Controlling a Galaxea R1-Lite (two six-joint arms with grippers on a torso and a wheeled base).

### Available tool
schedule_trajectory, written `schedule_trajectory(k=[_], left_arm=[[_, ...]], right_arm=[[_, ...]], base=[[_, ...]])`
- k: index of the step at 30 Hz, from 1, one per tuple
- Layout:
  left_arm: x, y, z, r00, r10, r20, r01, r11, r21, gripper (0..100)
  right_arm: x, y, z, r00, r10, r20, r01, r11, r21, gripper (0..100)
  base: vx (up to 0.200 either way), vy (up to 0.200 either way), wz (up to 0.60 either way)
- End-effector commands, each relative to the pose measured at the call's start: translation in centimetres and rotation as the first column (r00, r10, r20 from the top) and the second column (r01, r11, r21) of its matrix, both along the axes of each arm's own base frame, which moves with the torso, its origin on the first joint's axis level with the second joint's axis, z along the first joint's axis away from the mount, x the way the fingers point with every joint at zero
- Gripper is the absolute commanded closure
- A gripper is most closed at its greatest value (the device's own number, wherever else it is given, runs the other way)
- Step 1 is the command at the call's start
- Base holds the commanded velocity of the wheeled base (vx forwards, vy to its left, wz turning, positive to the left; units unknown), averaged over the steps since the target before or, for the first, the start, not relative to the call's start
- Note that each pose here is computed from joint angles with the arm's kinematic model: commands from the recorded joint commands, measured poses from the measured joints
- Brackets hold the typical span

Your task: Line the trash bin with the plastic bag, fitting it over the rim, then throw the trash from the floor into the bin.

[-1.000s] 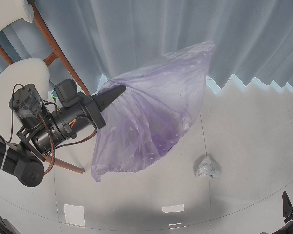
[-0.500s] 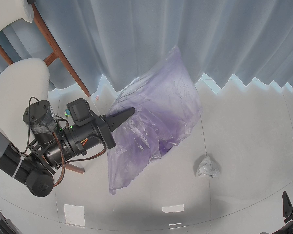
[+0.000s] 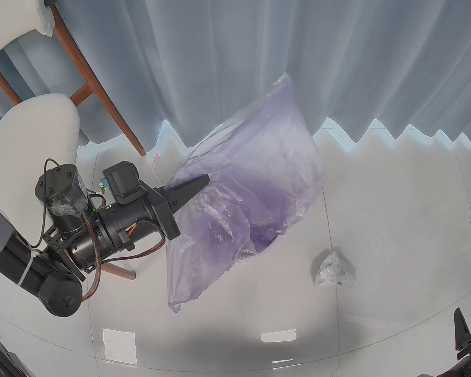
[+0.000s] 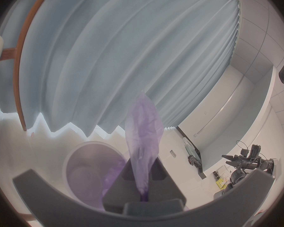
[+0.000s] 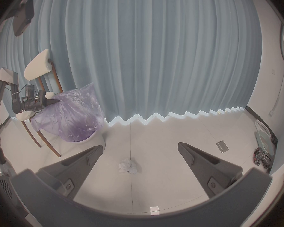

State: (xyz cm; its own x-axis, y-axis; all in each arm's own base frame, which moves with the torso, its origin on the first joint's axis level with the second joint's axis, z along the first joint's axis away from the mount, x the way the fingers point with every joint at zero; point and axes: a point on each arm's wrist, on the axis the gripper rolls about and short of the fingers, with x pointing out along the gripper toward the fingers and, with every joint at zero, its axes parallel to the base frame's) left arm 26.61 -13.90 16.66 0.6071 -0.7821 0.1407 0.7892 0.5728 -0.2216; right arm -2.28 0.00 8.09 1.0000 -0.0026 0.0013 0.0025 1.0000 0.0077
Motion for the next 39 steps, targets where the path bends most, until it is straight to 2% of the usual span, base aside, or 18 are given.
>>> schedule_trajectory(k=[1,4,7,8,14,39], left_arm=[[-0.5,0.8,0.8,1.0,0.025,0.01,-0.025,1.0,0.013,100],[-0.9,1.1,0.7,0.996,0.083,-0.03,-0.082,0.996,0.042,100],[-0.9,1.1,0.6,0.995,0.089,-0.037,-0.087,0.995,0.046,100],[-1.4,1.1,0.2,0.992,0.101,-0.071,-0.096,0.993,0.066,100],[-2.1,0.3,-0.7,0.992,0.069,-0.106,-0.06,0.994,0.088,100],[-0.8,-0.3,-3.2,0.981,0.088,-0.171,-0.066,0.99,0.128,100]], right_arm=[[0.0,0.0,-0.5,1.0,-0.001,0.0,0.001,1.0,0.002,0],[0.0,0.0,-0.5,1.0,0.001,0.0,-0.001,1.0,0.0,0],[0.0,0.0,-0.5,1.0,0.001,0.0,-0.001,1.0,0.0,0],[0.0,0.0,-0.5,1.0,0.001,0.0,-0.001,1.0,0.0,0],[0.0,0.0,-0.5,1.0,0.001,0.0,-0.001,1.0,0.002,0],[0.0,0.0,-0.5,1.0,0.001,0.0,-0.001,1.0,0.0,0]], base=[[0.0,0.0,0.0],[0.0,0.0,0.0],[0.0,0.0,0.0],[0.0,0.0,0.0],[0.0,0.0,0.0],[0.0,0.0,0.0]])
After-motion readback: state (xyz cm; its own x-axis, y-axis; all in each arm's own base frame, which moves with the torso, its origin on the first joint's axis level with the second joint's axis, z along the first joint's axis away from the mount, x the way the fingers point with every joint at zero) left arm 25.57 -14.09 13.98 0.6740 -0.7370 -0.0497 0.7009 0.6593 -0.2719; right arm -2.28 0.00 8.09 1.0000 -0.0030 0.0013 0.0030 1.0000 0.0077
